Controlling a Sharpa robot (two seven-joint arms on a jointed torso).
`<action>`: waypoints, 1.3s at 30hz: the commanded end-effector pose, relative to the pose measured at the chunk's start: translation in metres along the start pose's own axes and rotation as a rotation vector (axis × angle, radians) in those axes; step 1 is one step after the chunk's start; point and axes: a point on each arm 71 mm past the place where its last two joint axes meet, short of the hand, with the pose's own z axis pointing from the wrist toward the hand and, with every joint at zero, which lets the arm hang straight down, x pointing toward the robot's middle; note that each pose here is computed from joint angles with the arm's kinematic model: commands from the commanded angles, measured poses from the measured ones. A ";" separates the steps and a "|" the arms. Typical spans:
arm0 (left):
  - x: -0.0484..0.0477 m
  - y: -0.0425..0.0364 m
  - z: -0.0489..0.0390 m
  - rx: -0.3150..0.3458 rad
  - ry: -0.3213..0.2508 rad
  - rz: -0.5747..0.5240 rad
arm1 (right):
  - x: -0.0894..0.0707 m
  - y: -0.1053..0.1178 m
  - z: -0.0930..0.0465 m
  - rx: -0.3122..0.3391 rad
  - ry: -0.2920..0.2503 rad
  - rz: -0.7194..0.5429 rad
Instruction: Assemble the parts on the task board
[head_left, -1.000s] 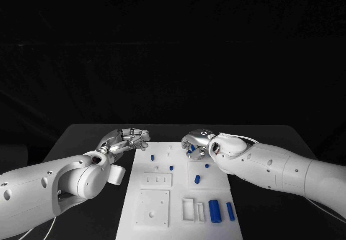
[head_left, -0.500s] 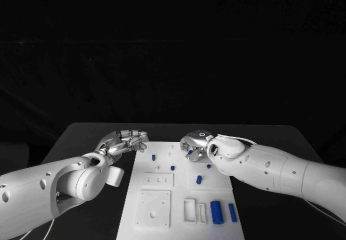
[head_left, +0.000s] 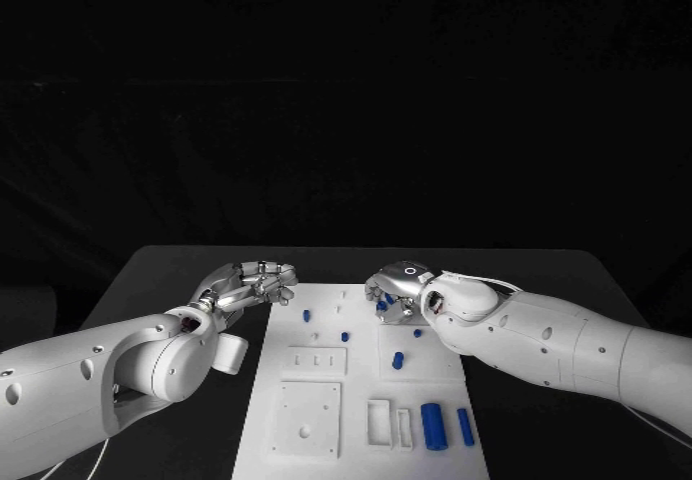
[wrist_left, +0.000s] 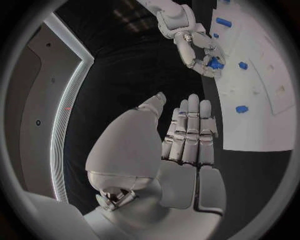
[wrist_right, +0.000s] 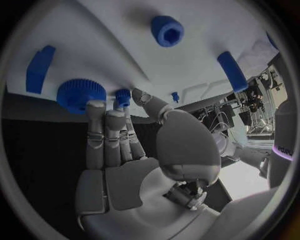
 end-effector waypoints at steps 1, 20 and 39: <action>-0.0002 -0.0015 0.0003 0.007 0.010 -0.008 | 0.009 -0.001 -0.005 0.014 0.057 -0.015; -0.0032 -0.0018 -0.0002 0.005 0.005 -0.006 | 0.009 -0.008 -0.011 0.028 0.060 -0.031; -0.0034 -0.0006 0.0040 0.004 0.000 -0.009 | 0.010 -0.007 -0.012 0.020 0.071 -0.049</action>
